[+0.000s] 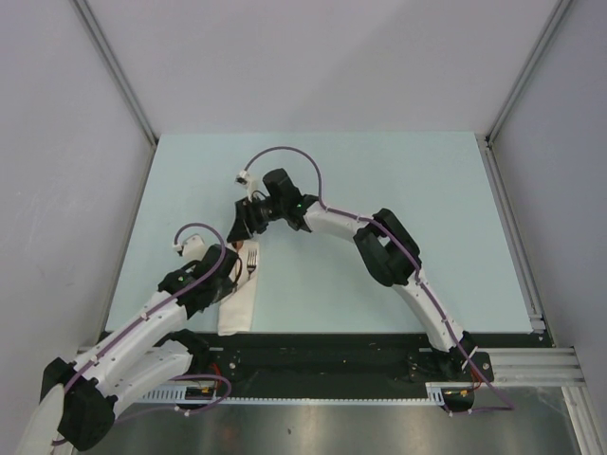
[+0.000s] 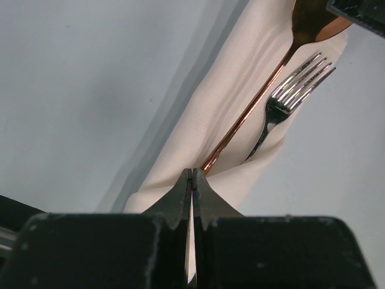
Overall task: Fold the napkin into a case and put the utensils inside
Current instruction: Place the spoon at the center of the board.
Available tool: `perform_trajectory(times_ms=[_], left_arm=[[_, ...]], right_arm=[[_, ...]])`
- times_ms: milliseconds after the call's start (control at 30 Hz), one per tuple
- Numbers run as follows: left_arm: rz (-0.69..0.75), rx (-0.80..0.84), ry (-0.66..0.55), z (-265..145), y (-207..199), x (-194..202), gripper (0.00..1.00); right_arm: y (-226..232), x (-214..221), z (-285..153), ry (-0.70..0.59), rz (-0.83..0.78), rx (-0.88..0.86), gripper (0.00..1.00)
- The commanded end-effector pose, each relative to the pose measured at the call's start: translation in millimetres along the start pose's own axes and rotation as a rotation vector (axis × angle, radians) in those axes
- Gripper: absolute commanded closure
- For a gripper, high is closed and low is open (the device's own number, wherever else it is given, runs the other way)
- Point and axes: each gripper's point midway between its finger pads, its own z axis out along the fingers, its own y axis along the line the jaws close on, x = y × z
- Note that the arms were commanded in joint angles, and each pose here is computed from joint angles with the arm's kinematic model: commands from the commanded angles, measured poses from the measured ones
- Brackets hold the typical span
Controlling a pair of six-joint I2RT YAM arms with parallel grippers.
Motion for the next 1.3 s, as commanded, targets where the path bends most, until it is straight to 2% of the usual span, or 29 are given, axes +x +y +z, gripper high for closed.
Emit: perform_trajectory(times_ms=[0, 267, 533, 733, 800, 1033, 1267], left_arm=[[-0.016, 0.02, -0.057, -8.5, -7.3, -19.5, 0.98], [-0.01, 0.014, -0.061, -7.6, -5.4, -19.4, 0.97], [-0.012, 0.023, -0.069, -8.2, -8.1, -22.4, 0.97], [-0.027, 0.026, -0.062, 1.6, -12.4, -21.6, 0.96], [-0.052, 0.022, -0.055, 9.8, -14.4, -22.9, 0.99], [-0.089, 0.061, 0.024, 35.4, -27.7, -23.3, 1.0], [-0.1, -0.016, 0.078, 59.3, -17.1, -15.6, 1.0]], right_arm=[[7.9, -21.9, -10.6, -0.017, -0.056, 0.011, 0.4], [20.1, -3.6, -6.1, 0.019, -0.036, -0.038, 0.51], [17.6, 24.9, 4.5, 0.095, -0.022, -0.052, 0.52], [12.9, 31.1, 5.6, 0.102, -0.018, -0.041, 0.51], [11.1, 30.9, 5.8, 0.1, -0.015, -0.037, 0.51], [9.2, 28.5, 3.9, 0.093, 0.004, -0.031, 0.5], [12.5, 27.3, 7.7, 0.074, 0.002, -0.053, 0.5]])
